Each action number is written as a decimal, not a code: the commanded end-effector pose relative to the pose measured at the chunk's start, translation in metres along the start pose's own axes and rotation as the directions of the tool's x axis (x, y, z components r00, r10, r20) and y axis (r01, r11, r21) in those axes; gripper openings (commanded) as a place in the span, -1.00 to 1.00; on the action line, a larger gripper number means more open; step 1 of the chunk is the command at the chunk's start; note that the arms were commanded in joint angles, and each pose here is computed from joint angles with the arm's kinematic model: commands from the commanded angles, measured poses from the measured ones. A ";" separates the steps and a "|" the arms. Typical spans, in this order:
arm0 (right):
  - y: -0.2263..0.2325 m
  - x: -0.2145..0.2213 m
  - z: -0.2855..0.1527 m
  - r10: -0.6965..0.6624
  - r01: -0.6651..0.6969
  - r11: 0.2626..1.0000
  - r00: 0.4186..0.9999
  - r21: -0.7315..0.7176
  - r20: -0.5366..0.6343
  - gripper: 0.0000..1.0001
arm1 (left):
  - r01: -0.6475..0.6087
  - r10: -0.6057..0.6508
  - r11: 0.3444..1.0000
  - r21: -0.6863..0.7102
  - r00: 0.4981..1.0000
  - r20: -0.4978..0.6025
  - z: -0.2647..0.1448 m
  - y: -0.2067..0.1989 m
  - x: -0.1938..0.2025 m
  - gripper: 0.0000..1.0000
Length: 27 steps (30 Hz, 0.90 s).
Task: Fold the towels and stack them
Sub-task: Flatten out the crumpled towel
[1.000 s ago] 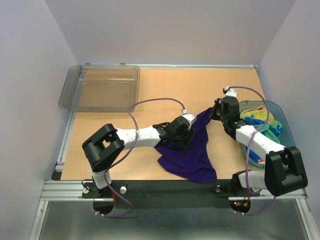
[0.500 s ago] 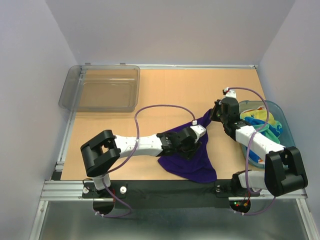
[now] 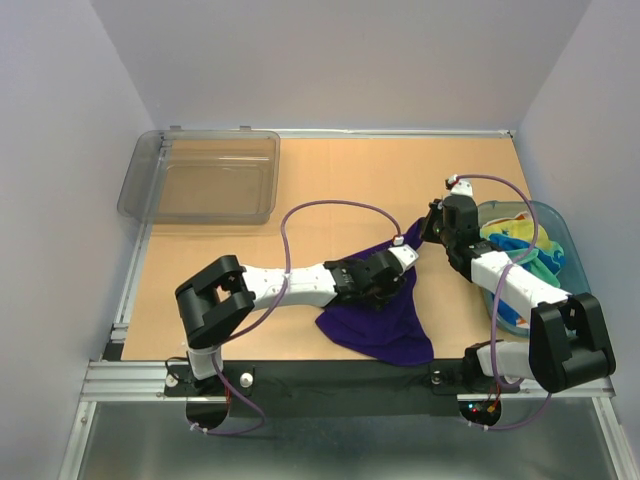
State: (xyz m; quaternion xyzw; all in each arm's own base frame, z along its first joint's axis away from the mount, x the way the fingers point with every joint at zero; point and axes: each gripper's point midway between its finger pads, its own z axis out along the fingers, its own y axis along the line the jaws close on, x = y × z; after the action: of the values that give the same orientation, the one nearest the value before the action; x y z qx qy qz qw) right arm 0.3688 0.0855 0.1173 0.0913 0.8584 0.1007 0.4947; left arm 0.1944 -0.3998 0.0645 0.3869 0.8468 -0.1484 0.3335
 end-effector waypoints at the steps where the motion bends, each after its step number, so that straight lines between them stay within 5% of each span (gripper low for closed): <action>1: -0.002 -0.007 0.000 -0.006 0.005 1.000 0.999 0.008 0.033 -0.99 | -0.131 0.127 0.991 0.040 0.987 0.095 -0.021 -0.015 -0.032 0.18; 9: -0.001 -0.009 0.001 -0.004 0.004 1.000 0.999 0.007 0.034 -0.99 | -0.270 0.266 0.959 0.083 0.962 0.055 -0.013 -0.030 -0.027 0.19; 27: -0.003 -0.004 0.004 -0.005 0.004 1.000 1.000 0.015 0.019 -0.99 | -0.327 0.329 0.944 0.036 0.942 -0.060 0.021 -0.030 -0.010 0.16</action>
State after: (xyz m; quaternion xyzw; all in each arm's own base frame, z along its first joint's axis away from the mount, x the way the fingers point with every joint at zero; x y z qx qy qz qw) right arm 0.3688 0.0855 0.1162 0.0914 0.8591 0.1001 0.4935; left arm 0.1823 -0.4272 0.0401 0.5299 0.7864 -0.0961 0.3027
